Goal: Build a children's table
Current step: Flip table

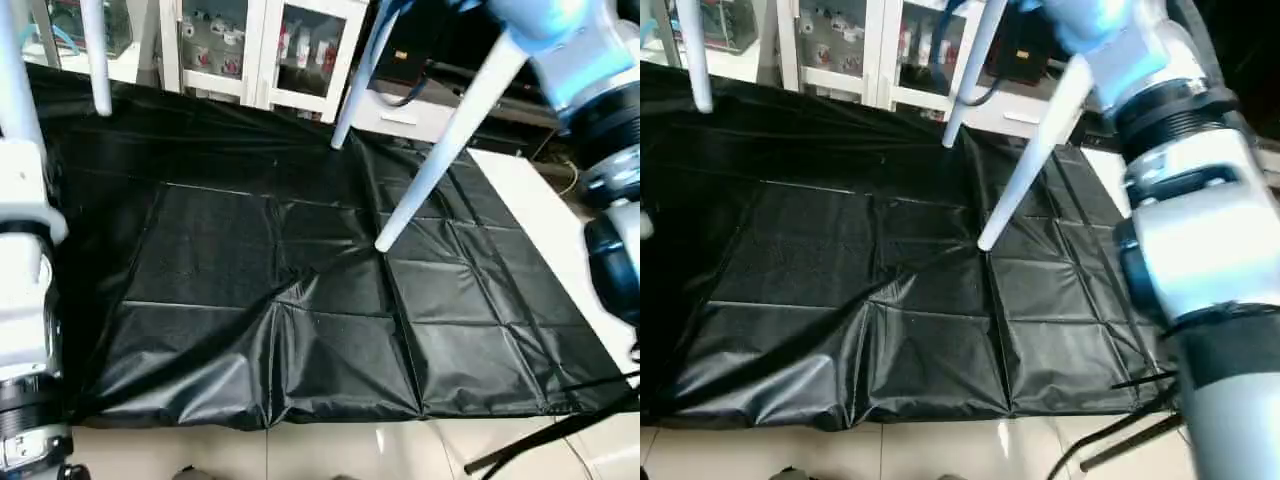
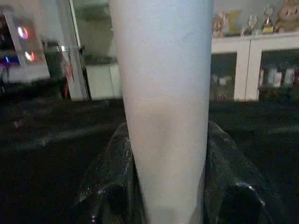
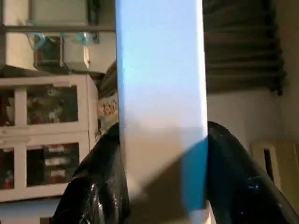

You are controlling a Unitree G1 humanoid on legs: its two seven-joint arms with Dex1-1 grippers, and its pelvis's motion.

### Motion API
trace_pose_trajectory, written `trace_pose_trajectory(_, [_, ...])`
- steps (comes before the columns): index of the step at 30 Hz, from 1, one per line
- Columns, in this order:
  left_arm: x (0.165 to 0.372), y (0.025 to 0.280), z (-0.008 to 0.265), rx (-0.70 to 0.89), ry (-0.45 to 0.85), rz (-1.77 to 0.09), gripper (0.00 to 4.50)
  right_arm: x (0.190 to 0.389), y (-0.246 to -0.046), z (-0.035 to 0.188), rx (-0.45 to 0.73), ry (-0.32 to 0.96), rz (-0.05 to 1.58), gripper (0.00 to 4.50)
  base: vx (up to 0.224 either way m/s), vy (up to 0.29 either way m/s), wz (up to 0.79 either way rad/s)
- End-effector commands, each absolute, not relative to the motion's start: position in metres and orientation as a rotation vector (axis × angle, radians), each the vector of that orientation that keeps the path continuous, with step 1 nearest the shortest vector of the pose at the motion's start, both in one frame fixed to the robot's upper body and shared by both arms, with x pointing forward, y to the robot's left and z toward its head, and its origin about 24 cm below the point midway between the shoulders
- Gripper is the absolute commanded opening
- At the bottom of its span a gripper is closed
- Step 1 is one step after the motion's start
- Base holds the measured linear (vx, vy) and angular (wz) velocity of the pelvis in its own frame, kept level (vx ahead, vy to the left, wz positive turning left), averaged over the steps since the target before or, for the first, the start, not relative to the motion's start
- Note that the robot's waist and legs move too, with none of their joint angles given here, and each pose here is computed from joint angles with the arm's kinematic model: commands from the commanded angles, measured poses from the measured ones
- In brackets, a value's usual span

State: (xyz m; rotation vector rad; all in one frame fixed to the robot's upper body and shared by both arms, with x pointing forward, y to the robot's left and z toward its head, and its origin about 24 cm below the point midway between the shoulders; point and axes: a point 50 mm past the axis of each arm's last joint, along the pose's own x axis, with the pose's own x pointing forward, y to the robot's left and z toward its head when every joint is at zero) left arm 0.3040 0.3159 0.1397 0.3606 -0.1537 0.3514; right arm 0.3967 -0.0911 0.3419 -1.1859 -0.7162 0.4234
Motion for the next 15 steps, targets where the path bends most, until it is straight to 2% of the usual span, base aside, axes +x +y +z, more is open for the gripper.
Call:
trace_pose_trajectory(1, [0.318,0.279,0.141,0.465,-0.186,0.128,1.56,0.394,-0.064,0.318,-1.178,-0.714,0.592,1.83,0.0,0.0,0.0])
trace_pose_trajectory(2, [0.318,0.28,0.138,0.456,-0.175,0.107,1.56,0.393,-0.059,0.313,-1.175,-0.716,0.608,1.83,0.0,0.0,0.0])
trace_pose_trajectory(4, [0.32,0.281,0.135,0.437,-0.163,0.09,1.56,0.392,-0.054,0.309,-1.144,-0.711,0.644,2.39,0.0,0.0,0.0])
trace_pose_trajectory(6, [0.321,0.281,0.133,0.444,-0.152,0.08,1.56,0.39,-0.051,0.307,-1.126,-0.723,0.663,2.56,0.0,0.0,0.0])
trace_pose_trajectory(7, [0.321,0.281,0.132,0.443,-0.147,0.073,1.56,0.389,-0.048,0.305,-1.11,-0.732,0.679,2.8,0.0,0.0,0.0])
trace_pose_trajectory(10, [0.323,0.282,0.133,0.449,-0.143,0.06,1.56,0.386,-0.046,0.304,-1.074,-0.756,0.689,2.99,0.0,0.0,0.0])
trace_pose_trajectory(12, [0.324,0.282,0.134,0.458,-0.143,0.052,1.56,0.382,-0.046,0.305,-0.982,-0.798,0.695,3.17,0.0,0.0,0.0])
trace_pose_trajectory(13, [0.325,0.283,0.135,0.462,-0.143,0.048,1.56,0.379,-0.047,0.305,-0.887,-0.817,0.708,3.17,0.0,0.0,0.0])
trace_pose_trajectory(14, [0.325,0.283,0.135,0.462,-0.143,0.048,1.56,0.379,-0.047,0.305,-0.887,-0.817,0.708,3.28,0.0,0.0,0.0])
trace_pose_trajectory(15, [0.325,0.285,0.136,0.47,-0.144,0.046,1.56,0.377,-0.049,0.305,-0.808,-0.834,0.719,3.38,0.0,0.0,0.0])
